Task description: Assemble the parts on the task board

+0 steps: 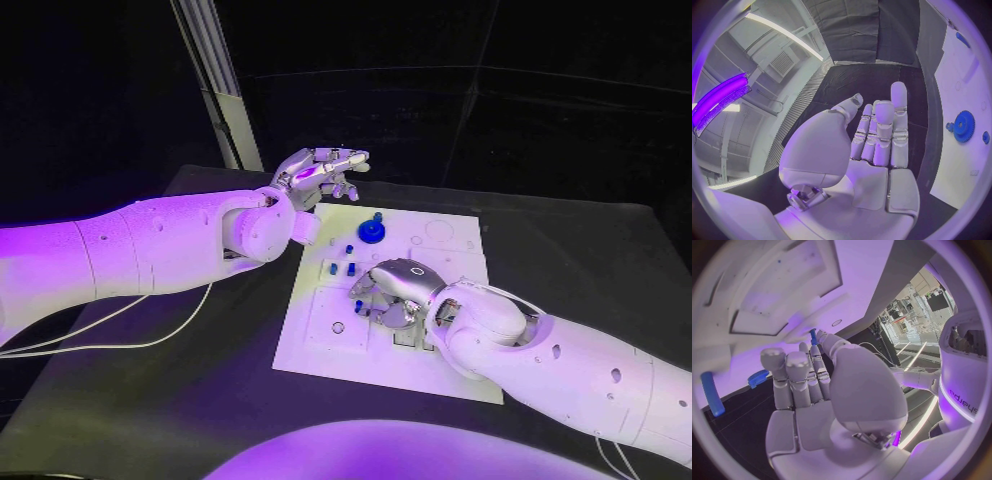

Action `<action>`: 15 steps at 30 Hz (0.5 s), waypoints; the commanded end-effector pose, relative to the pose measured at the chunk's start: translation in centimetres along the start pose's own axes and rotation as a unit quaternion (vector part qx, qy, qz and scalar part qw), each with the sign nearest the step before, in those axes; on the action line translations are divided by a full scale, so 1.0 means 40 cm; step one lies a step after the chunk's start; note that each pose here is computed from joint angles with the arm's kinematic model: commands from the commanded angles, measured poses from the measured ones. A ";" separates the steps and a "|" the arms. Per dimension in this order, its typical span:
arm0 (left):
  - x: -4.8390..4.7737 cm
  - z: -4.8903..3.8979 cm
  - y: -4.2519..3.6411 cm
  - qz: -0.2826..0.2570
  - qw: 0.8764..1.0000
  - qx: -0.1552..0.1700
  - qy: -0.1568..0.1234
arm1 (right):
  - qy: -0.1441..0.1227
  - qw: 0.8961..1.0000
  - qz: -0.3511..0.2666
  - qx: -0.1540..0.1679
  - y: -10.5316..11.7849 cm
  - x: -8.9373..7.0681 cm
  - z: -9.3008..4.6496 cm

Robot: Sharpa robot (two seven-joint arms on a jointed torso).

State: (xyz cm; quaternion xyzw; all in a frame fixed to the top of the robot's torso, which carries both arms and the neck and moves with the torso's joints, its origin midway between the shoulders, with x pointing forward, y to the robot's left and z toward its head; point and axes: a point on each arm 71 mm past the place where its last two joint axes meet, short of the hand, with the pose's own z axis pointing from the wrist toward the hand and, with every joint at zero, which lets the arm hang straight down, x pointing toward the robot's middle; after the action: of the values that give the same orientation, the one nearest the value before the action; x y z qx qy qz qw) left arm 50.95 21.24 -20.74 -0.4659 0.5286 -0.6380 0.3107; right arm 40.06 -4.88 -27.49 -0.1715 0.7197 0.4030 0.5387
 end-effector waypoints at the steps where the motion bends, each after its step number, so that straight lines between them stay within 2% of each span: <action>1: 0.005 0.002 -0.004 0.003 1.000 0.006 0.009 | -0.022 1.000 0.016 -0.013 0.006 -0.010 0.000; 9: 0.002 0.001 -0.005 0.004 1.000 0.006 0.009 | -0.037 0.999 0.024 -0.018 0.007 -0.018 -0.010; 15: 0.001 0.001 -0.005 0.004 1.000 0.006 0.008 | -0.029 0.999 0.029 -0.018 0.010 -0.019 -0.017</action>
State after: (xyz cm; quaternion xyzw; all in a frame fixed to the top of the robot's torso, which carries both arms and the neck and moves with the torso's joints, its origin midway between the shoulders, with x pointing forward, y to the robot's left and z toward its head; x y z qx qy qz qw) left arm 50.98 21.32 -20.74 -0.4635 0.5300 -0.6375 0.3128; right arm 39.73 -5.38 -26.85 -0.1540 0.7062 0.4259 0.5442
